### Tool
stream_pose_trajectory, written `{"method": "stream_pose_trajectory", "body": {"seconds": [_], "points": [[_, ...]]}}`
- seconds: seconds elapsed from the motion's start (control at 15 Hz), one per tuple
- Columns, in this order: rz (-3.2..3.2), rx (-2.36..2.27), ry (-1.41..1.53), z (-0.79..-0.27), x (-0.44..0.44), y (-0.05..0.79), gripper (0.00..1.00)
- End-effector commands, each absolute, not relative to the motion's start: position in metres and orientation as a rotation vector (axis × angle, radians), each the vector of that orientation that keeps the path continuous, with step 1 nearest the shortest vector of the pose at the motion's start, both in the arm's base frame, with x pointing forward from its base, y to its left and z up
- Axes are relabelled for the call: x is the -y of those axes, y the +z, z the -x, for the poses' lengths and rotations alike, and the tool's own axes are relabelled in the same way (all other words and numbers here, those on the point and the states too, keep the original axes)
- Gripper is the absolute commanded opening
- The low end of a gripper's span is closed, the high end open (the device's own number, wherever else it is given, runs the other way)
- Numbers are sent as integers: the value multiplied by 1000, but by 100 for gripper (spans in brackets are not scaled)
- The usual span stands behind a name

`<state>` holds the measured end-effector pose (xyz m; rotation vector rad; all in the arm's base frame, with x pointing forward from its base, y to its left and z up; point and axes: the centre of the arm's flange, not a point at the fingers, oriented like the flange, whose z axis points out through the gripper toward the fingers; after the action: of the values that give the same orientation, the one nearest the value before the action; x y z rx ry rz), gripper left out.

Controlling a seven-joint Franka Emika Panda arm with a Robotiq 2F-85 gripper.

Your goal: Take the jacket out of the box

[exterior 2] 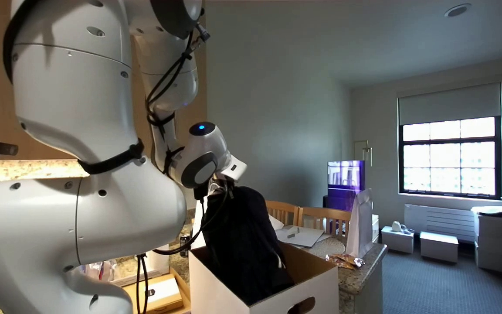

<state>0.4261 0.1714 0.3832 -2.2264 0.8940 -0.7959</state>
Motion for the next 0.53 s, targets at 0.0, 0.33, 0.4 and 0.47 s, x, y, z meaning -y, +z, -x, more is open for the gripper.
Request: {"method": "stream_pose_trajectory", "body": {"seconds": [0.0, 0.33, 0.4, 0.47], "points": [[2170, -1027, -771, -398, -157, 453, 5], [2241, -1115, -739, -395, -143, 446, 5], [2297, -1096, -687, -395, -139, 441, 5], [2354, -1059, -617, -394, -137, 434, 5]]}}
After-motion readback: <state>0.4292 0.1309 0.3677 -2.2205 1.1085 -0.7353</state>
